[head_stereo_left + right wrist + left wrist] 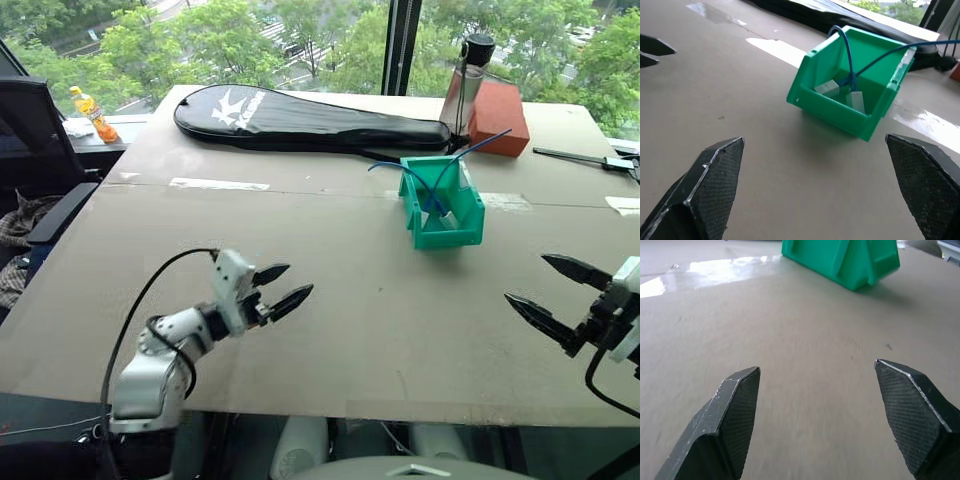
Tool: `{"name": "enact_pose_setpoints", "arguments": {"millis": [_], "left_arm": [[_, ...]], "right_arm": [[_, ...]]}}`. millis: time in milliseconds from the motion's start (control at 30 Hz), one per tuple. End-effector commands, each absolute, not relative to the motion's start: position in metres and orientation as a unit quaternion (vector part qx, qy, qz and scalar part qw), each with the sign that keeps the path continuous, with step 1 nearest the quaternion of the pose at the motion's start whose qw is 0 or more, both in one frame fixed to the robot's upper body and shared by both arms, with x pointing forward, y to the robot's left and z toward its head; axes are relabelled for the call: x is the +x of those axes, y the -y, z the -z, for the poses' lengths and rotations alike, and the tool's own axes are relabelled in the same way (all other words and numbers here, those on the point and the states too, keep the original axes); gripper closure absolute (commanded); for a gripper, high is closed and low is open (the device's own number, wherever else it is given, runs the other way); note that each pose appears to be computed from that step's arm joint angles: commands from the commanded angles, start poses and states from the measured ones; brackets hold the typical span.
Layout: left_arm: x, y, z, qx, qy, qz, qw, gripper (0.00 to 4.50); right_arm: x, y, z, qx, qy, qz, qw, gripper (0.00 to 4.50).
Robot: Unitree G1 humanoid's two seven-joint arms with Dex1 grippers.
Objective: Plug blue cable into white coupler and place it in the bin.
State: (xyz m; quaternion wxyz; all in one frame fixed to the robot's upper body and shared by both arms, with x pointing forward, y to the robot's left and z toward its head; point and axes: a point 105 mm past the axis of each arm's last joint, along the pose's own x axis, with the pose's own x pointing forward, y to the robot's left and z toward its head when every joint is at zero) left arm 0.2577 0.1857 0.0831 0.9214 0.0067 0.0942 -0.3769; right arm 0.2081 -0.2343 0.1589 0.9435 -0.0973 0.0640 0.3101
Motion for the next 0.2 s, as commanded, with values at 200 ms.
{"name": "enact_pose_setpoints", "arguments": {"millis": [200], "left_arm": [[0.2424,-0.1897,-0.1095,0.016,-0.056,0.366,0.929,0.77]], "right_arm": [[0.1913,0.2516,-0.1536,-0.111,-0.095,-0.309,0.94,0.0]]}}
